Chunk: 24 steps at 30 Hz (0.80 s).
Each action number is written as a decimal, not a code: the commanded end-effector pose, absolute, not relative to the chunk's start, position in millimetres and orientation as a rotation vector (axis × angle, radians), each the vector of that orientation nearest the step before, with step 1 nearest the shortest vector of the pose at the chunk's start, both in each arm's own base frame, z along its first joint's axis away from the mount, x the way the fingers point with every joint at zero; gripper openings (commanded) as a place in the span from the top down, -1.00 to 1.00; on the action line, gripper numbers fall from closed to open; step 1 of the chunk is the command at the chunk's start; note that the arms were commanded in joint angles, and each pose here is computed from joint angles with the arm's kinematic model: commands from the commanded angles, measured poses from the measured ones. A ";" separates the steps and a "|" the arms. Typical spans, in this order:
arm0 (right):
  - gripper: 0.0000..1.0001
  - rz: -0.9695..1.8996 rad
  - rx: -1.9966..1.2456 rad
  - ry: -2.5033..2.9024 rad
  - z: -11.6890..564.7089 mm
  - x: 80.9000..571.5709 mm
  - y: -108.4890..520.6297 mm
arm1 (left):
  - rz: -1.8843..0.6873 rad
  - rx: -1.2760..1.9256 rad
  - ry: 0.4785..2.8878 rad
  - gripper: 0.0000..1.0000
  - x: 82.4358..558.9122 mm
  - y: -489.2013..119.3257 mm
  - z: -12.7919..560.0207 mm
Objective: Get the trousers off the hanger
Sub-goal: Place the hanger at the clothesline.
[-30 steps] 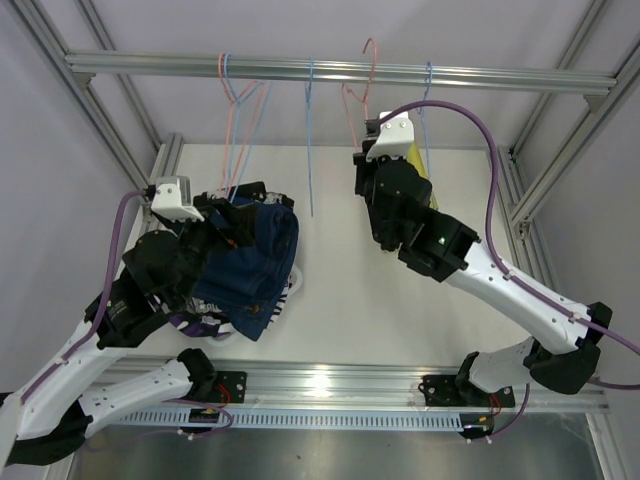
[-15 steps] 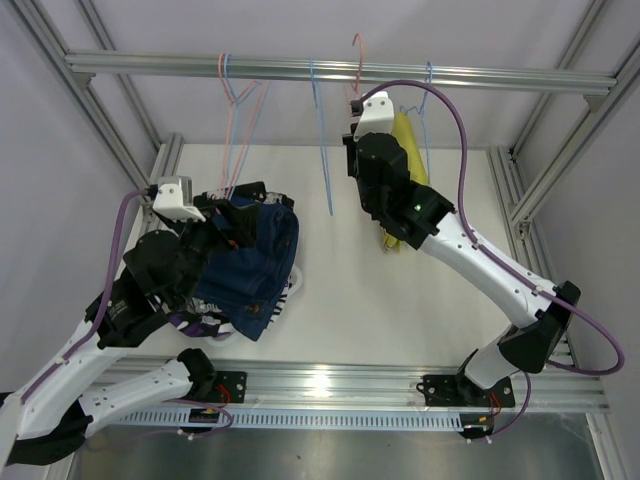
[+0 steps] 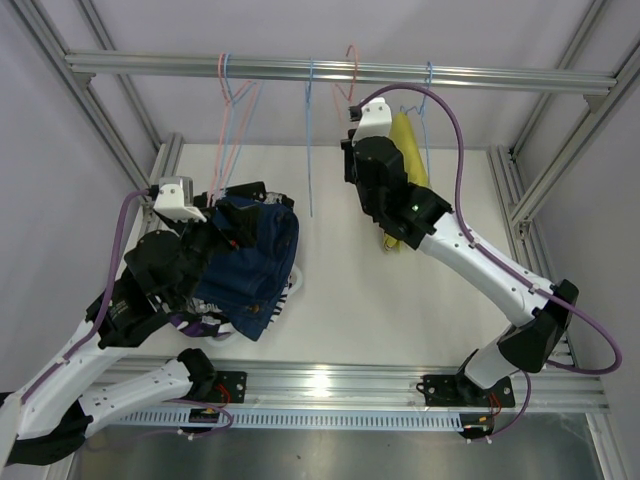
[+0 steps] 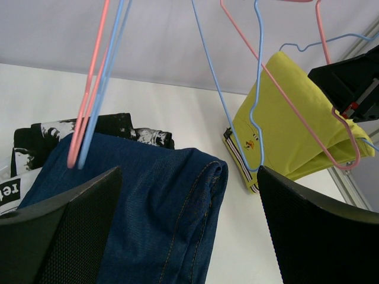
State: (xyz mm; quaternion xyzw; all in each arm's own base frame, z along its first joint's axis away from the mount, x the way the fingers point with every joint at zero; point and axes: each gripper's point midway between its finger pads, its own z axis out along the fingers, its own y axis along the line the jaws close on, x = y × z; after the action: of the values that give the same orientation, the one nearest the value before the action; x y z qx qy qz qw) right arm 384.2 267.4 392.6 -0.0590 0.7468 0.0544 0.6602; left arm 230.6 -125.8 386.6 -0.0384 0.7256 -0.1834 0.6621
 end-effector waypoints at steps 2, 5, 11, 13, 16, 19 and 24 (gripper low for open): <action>1.00 0.165 -0.095 1.659 407.4 377.7 258.4 | -0.447 -0.089 1.613 -0.99 231.0 -128.3 394.2; 1.00 0.152 -0.095 1.662 404.7 378.0 256.9 | -0.448 -0.092 1.611 -0.99 231.3 -128.0 394.5; 0.89 0.157 -0.091 1.672 399.7 375.2 254.8 | -0.442 -0.086 1.615 -0.99 231.5 -128.4 393.1; 0.53 0.163 -0.097 1.676 397.7 372.4 254.1 | -0.445 -0.087 1.611 -0.99 231.4 -128.6 393.8; 0.13 0.176 -0.101 1.672 400.0 367.0 252.0 | -0.446 -0.083 1.613 -0.99 231.7 -129.3 393.5; 0.08 0.188 -0.111 1.665 403.9 355.9 250.1 | -0.453 -0.080 1.612 -0.99 231.1 -130.3 394.1; 0.03 0.215 -0.125 1.628 423.2 331.4 244.8 | -0.450 -0.080 1.612 -0.99 231.5 -130.3 393.5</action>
State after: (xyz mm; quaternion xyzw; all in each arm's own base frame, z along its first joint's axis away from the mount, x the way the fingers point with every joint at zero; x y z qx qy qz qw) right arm 350.8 253.8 392.7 -0.0627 0.7458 0.0753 0.6590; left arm 230.3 -128.7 387.7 -0.0349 0.7240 -0.1903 0.6621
